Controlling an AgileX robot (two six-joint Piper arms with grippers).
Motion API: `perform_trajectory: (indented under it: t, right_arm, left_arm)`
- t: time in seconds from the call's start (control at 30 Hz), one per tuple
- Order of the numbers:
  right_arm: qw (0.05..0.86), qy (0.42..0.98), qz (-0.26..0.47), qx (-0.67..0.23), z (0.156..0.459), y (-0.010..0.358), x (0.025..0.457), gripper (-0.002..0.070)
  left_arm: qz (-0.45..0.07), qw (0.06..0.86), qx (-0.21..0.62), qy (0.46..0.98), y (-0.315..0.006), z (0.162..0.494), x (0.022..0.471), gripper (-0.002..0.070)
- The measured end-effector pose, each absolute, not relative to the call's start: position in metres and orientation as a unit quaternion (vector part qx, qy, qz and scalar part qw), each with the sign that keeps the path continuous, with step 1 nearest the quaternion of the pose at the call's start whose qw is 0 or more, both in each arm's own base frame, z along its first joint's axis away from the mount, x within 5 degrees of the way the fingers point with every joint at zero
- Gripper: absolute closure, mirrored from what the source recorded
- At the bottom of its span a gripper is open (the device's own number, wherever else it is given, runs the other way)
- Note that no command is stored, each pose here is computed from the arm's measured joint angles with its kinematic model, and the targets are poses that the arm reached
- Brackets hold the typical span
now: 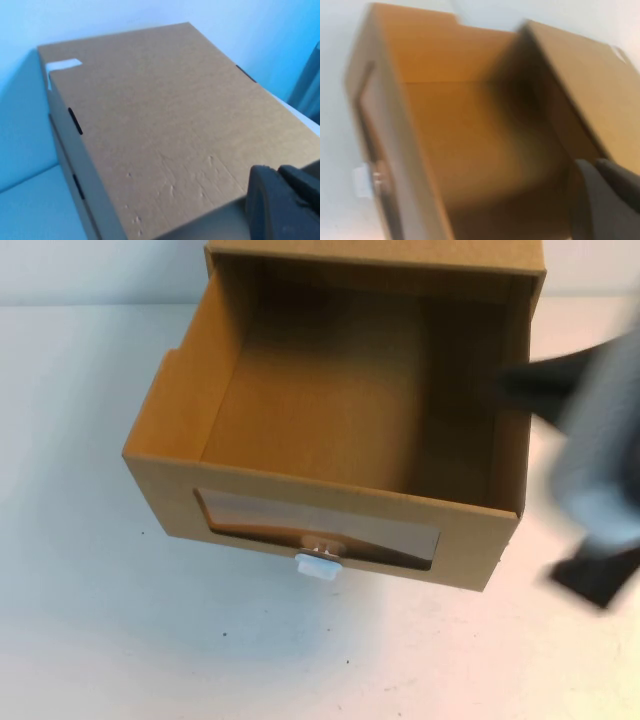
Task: Open the shoe box
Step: 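Pull the top drawer of the cardboard box fully open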
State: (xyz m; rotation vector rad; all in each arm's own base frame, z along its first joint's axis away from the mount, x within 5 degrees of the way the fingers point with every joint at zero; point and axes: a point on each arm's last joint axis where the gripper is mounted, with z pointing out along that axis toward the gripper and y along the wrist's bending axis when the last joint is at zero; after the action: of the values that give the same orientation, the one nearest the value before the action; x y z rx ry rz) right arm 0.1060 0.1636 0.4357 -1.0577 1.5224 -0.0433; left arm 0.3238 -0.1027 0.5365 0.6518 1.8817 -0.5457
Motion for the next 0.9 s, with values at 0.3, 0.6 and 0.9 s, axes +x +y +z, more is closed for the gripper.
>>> perform_trajectory:
  t: [0.3, 0.6, 0.9]
  right_arm:
    - [0.640, 0.680, 0.044, -0.356, 0.446, 0.079, 0.085, 0.0689]
    - [0.614, 0.730, 0.085, -0.287, 0.343, 0.040, 0.076, 0.0689]
    - [0.632, 0.718, 0.085, -0.279, 0.316, 0.030, 0.075, 0.0689]
  left_arm:
    - [-0.180, 0.551, 0.287, 0.763, -0.083, 0.580, 0.235, 0.0680]
    - [-0.152, 0.539, 0.289, 0.777, -0.063, 0.550, 0.148, 0.0680]
    - [-0.133, 0.584, 0.228, 0.768, -0.044, 0.461, 0.085, 0.0680]
